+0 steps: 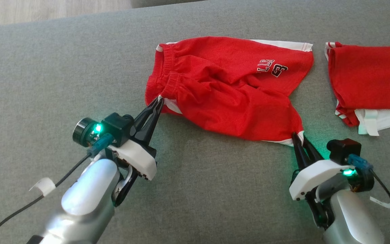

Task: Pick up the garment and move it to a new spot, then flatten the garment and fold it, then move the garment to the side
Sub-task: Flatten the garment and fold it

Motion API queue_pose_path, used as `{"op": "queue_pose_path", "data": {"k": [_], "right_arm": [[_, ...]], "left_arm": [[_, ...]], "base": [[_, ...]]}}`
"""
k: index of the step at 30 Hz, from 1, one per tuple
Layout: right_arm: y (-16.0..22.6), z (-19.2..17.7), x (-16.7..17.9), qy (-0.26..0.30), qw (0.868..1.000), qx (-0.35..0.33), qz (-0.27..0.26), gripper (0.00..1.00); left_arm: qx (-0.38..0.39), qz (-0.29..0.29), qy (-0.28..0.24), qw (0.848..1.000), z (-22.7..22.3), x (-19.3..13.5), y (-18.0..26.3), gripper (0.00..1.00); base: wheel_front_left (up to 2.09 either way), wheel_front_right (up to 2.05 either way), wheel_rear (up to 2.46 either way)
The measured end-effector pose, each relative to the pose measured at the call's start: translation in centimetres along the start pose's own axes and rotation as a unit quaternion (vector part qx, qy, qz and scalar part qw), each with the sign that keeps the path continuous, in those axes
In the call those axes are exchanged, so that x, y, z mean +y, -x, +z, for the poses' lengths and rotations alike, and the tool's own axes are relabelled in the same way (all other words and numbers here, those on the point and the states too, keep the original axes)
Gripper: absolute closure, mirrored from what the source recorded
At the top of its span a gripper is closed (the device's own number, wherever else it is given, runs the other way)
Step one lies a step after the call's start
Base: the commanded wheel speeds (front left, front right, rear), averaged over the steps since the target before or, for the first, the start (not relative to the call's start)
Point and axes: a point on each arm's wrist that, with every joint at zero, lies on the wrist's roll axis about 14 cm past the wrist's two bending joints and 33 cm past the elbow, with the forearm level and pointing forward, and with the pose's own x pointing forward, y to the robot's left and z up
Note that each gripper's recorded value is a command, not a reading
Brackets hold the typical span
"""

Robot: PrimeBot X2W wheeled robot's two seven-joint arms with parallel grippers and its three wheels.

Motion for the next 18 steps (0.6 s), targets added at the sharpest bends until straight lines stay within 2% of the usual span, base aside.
{"op": "queue_pose_path", "data": {"k": [5,9,14,18], "right_arm": [[0.4,0.3,0.2,0.005,1.000,-0.007,0.002,1.00],[0.6,2.2,0.1,0.016,0.999,-0.036,0.000,1.00],[1.4,6.1,0.2,0.032,0.995,-0.097,0.003,1.00],[2.5,10.6,0.2,0.057,0.985,-0.160,0.008,1.00]], "left_arm": [[0.001,0.004,0.001,1.000,0.0,0.1,0.2,1.00],[-0.002,0.010,-0.001,1.000,0.4,0.3,0.6,1.00],[-0.011,0.016,0.003,1.000,1.1,0.5,1.4,1.00],[-0.047,0.019,0.016,0.999,4.0,0.6,1.8,1.00]], "base": [[0.00,0.00,0.00],[0.00,0.00,0.00],[0.00,0.00,0.00],[0.00,0.00,0.00]]}}
